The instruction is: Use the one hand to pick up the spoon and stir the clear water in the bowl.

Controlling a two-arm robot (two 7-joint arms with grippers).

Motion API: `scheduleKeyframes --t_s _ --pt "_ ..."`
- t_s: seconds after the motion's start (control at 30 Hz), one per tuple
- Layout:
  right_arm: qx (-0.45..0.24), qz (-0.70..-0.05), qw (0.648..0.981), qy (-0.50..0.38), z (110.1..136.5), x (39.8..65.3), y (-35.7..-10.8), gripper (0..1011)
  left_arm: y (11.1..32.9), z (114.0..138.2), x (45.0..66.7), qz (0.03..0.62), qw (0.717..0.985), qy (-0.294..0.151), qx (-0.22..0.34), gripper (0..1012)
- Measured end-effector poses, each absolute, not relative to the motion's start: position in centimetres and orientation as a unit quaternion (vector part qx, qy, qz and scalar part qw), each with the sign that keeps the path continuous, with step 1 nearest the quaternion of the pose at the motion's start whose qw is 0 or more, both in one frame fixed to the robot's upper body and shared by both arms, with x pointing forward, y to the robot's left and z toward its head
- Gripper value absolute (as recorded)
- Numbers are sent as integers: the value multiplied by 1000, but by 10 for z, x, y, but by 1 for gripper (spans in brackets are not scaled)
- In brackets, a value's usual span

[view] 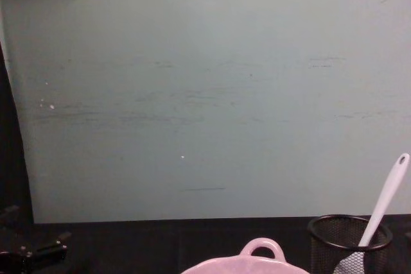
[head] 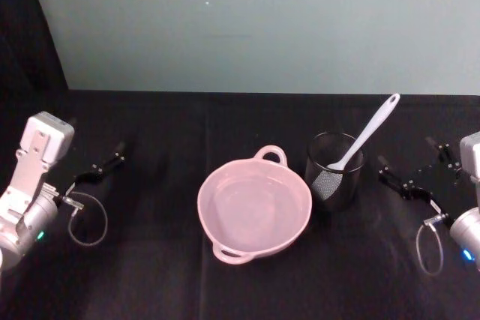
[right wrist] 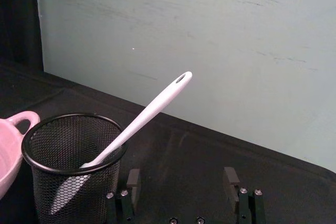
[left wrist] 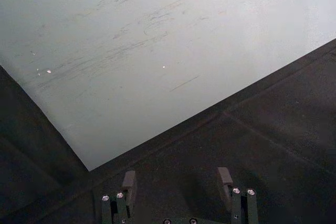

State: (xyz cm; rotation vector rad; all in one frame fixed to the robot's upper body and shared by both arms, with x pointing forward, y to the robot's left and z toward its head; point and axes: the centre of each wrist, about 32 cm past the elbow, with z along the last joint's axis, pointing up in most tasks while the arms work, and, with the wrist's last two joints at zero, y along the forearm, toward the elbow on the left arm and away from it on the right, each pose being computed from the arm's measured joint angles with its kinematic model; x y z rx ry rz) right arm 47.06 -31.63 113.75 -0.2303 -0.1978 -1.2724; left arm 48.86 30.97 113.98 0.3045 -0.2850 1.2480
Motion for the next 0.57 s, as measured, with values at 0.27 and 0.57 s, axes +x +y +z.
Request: scheduleKeyframes --t_s 0.27,0.57 --pt "-107 -592 794 -92 1137 471 -316 1003 310 1140 489 580 791 -132 141 1005" --pt "-107 -592 794 -91 1137 471 -316 1002 310 1140 489 580 791 -132 141 1005"
